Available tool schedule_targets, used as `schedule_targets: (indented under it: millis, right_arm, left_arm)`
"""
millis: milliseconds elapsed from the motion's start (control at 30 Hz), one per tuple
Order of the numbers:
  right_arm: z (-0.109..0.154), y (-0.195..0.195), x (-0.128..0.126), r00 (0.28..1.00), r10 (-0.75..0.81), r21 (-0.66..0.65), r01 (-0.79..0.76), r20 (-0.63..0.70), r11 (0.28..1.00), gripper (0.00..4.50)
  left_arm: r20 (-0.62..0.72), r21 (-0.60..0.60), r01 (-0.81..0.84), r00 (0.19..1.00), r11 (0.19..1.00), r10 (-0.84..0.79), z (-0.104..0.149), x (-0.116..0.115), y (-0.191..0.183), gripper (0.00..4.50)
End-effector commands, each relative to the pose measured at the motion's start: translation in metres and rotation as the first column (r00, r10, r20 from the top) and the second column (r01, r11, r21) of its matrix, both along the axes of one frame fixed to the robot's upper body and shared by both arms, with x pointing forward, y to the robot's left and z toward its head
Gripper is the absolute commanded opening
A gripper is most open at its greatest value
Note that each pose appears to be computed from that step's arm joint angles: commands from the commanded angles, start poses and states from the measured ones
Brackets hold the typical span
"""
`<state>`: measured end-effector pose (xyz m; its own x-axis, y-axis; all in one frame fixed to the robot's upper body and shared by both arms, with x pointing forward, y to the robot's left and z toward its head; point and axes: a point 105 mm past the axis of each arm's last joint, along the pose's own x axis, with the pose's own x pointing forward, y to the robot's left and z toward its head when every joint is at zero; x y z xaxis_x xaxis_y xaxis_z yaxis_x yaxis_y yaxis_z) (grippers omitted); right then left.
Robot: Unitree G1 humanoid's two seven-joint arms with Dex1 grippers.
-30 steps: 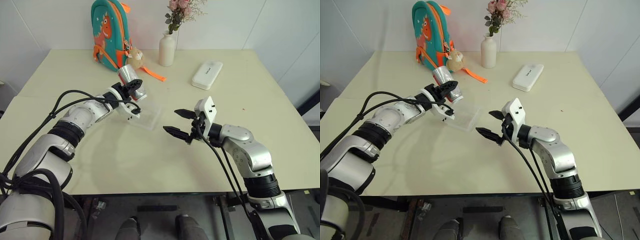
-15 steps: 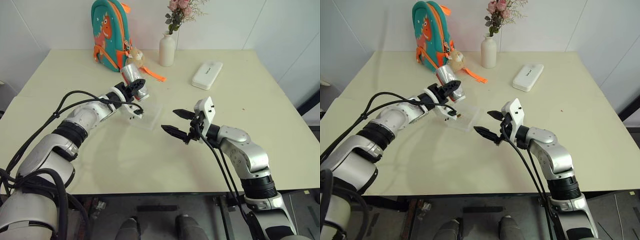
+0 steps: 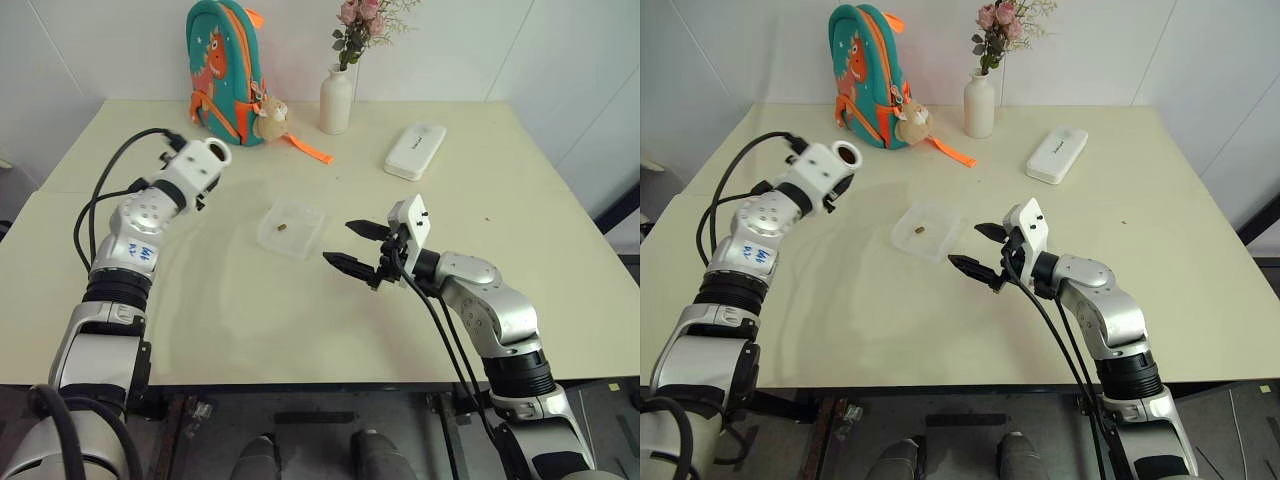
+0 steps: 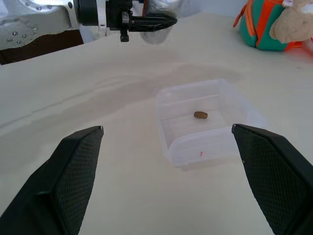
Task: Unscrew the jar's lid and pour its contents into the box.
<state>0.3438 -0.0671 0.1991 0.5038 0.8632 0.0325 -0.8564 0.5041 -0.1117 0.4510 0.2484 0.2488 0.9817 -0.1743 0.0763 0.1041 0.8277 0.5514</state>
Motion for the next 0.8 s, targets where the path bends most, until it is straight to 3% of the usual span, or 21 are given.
schedule_targets:
  millis: [33, 133, 200, 333, 633, 800]
  right_arm:
    - [0.011, -0.003, -0.002, 0.998, 0.003, -0.01, -0.002, 0.066, 1.0, 4.44]
    - [0.012, -0.004, -0.001, 0.997, 0.004, -0.02, -0.002, 0.074, 1.0, 4.44]
    - [0.011, -0.005, 0.0, 0.997, 0.003, -0.028, -0.001, 0.078, 1.0, 4.44]
    - [0.011, -0.006, 0.002, 0.996, 0.006, -0.047, -0.001, 0.093, 0.999, 4.44]
    - [0.016, -0.007, 0.007, 0.99, -0.019, -0.027, 0.023, 0.143, 0.999, 4.44]
    - [0.017, -0.006, 0.01, 0.985, -0.035, -0.007, 0.036, 0.166, 0.999, 4.5]
  left_arm:
    - [-0.023, -0.385, -0.095, 0.995, 0.918, 0.094, 0.001, -0.004, 0.042, 1.93]
    - [-0.044, -0.53, -0.118, 0.993, 0.84, 0.112, -0.014, -0.008, 0.059, 1.93]
    - [0.022, -0.542, -0.122, 0.987, 0.832, 0.16, -0.017, -0.015, 0.072, 1.93]
    - [-0.01, -0.619, -0.157, 0.981, 0.77, 0.193, -0.041, -0.023, 0.089, 1.93]
    - [-0.111, -0.589, -0.211, 0.977, 0.78, 0.181, -0.088, -0.037, 0.099, 1.93]
    - [-0.115, -0.626, -0.22, 0.975, 0.748, 0.19, -0.093, -0.043, 0.107, 3.53]
